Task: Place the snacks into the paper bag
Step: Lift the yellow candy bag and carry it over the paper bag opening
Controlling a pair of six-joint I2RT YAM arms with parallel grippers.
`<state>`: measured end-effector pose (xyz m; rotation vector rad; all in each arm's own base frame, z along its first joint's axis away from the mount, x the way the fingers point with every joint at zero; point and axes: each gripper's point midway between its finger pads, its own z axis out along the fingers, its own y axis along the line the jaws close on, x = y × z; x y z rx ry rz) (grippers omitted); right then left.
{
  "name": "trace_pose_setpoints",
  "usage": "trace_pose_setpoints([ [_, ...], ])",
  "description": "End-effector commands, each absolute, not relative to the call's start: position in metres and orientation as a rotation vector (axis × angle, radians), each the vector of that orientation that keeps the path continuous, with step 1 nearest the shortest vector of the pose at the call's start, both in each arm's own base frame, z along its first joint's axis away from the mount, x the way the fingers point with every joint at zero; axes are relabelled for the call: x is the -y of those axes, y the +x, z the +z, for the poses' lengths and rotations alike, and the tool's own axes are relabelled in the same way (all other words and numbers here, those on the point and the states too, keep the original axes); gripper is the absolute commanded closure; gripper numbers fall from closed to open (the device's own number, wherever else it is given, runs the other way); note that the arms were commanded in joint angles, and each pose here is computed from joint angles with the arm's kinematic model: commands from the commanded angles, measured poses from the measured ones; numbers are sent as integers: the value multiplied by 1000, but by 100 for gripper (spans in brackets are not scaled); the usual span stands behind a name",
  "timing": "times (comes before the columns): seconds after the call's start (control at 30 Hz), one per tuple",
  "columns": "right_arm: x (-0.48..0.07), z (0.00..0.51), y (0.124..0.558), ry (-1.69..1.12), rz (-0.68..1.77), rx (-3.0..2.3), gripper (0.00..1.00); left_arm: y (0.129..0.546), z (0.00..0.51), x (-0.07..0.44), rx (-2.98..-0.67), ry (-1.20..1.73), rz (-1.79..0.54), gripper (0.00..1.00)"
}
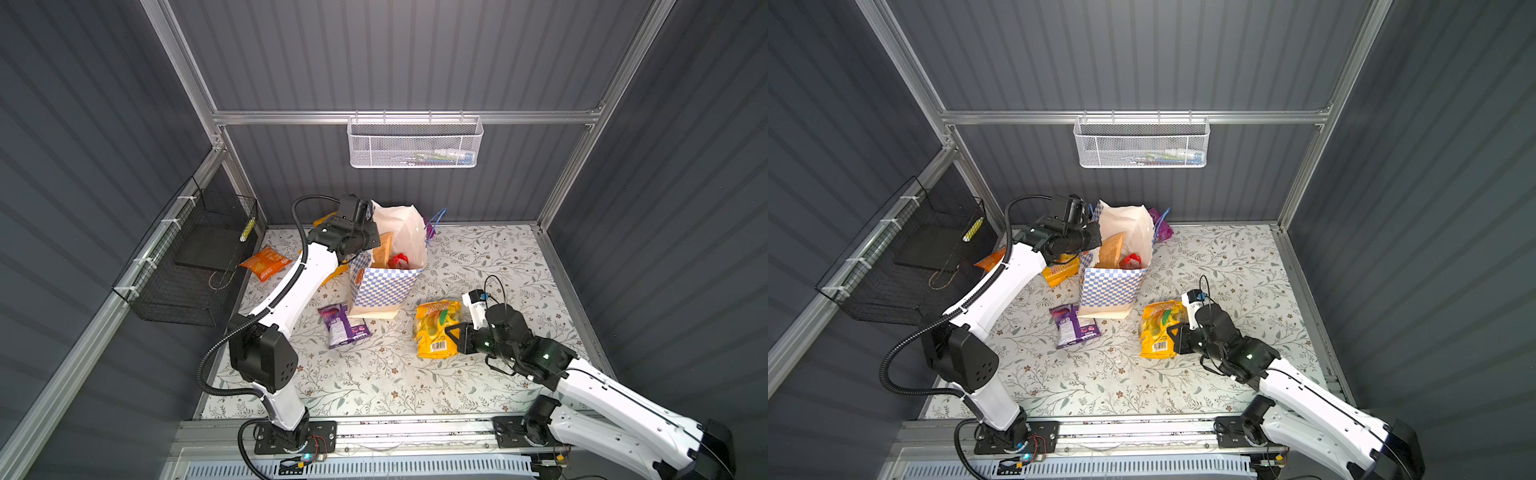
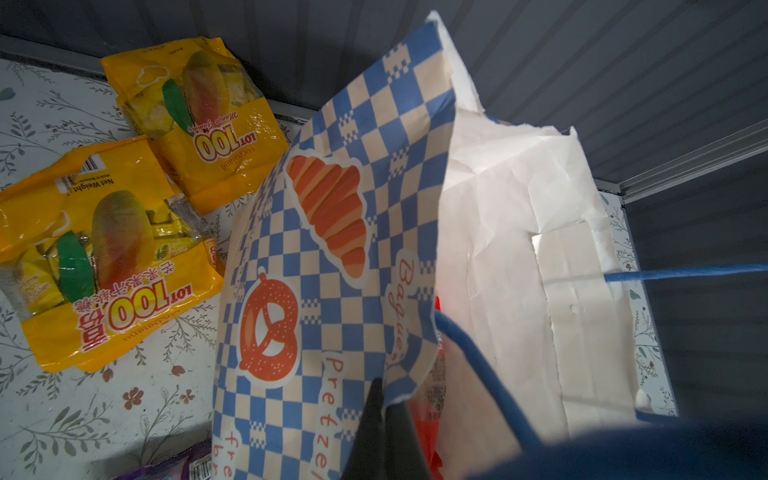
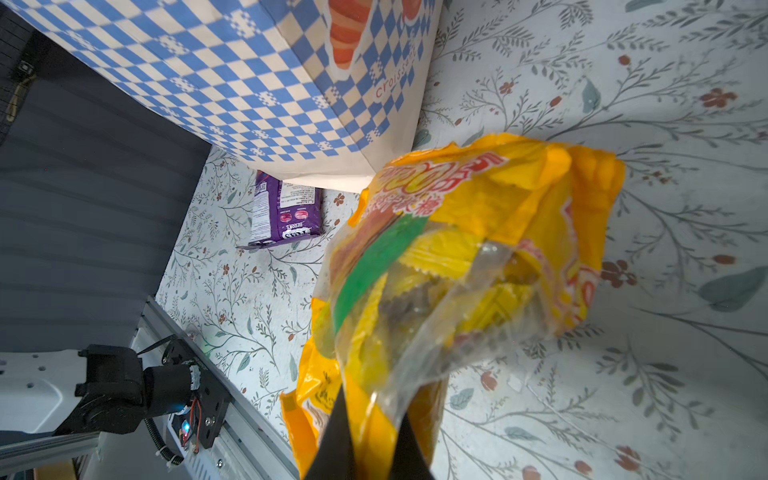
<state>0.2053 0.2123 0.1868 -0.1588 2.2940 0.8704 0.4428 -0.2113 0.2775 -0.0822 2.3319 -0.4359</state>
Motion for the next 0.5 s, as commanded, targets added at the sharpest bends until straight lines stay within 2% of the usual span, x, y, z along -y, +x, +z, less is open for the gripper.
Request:
trace_pose_setpoints([
  [0.0, -208, 255, 211, -158, 910, -2106, 100, 434, 266, 214, -2396, -87, -440, 100],
  [0.47, -187, 405, 211, -195, 885, -1751, 100, 437, 262, 208, -2401, -74, -379, 100],
])
